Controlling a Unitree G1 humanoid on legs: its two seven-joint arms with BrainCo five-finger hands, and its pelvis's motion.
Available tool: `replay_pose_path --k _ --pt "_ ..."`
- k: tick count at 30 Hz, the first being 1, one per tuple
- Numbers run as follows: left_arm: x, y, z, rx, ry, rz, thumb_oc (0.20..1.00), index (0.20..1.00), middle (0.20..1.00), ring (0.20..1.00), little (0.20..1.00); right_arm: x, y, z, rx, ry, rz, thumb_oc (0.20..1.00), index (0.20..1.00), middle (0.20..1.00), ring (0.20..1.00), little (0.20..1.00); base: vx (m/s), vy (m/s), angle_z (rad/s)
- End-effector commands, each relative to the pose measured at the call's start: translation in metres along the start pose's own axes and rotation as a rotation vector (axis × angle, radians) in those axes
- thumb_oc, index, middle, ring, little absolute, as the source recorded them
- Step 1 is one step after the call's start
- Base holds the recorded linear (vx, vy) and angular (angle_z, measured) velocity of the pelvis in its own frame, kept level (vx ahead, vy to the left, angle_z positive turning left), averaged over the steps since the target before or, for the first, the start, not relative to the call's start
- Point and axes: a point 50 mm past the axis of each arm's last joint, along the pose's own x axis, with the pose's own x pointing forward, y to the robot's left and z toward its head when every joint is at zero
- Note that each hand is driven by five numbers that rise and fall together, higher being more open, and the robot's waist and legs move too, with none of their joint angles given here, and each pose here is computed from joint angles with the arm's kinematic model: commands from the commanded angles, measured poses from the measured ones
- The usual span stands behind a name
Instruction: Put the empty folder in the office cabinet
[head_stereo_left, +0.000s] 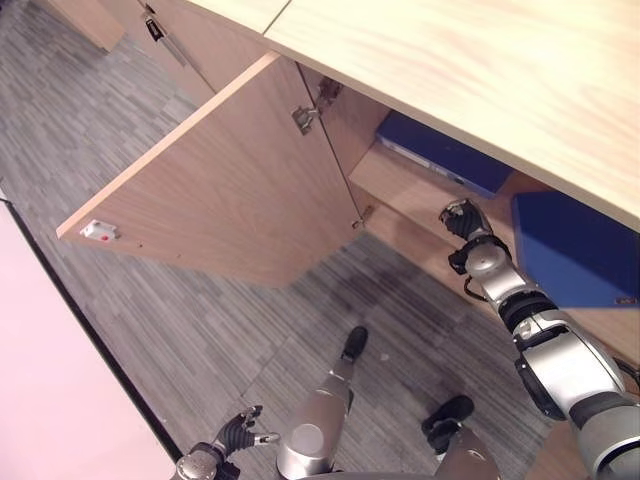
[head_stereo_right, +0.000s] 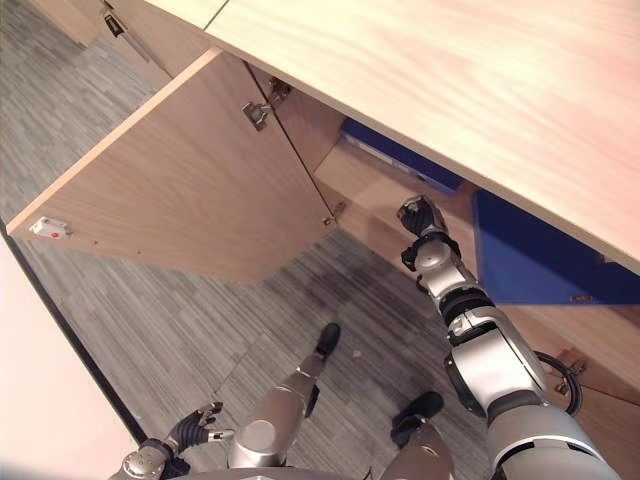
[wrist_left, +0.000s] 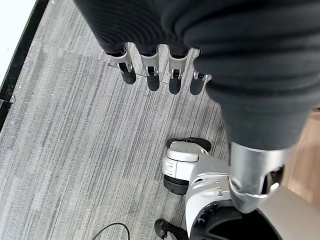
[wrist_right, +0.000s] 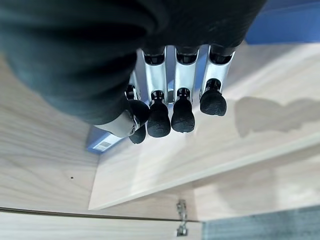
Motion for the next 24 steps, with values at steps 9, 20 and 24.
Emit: replay_pose_path --k 9,20,24 --pt "-0.001 0.001 0.003 0.037 -0.011 -0.024 1.0 1.0 1.0 1.0 1.0 0.009 -0.047 -0.002 -0.039 0.027 -0.122 0.2 0.2 0.2 0.2 0.2 0.01 -0.012 0.06" --pt "-0.001 0.008 0.016 0.097 -0.064 -0.073 1.0 1.0 1.0 1.0 1.0 0.013 -0.083 0.006 -0.096 -0.008 -0.222 0.2 0.2 0.2 0.2 0.2 0.0 0.017 0.0" --pt "-0.004 0.008 0.022 0.072 -0.1 -0.078 1.0 1.0 1.0 1.0 1.0 0.013 -0.1 0.006 -0.103 0.005 -0.27 0.2 0.2 0.2 0.2 0.2 0.0 0.001 -0.01"
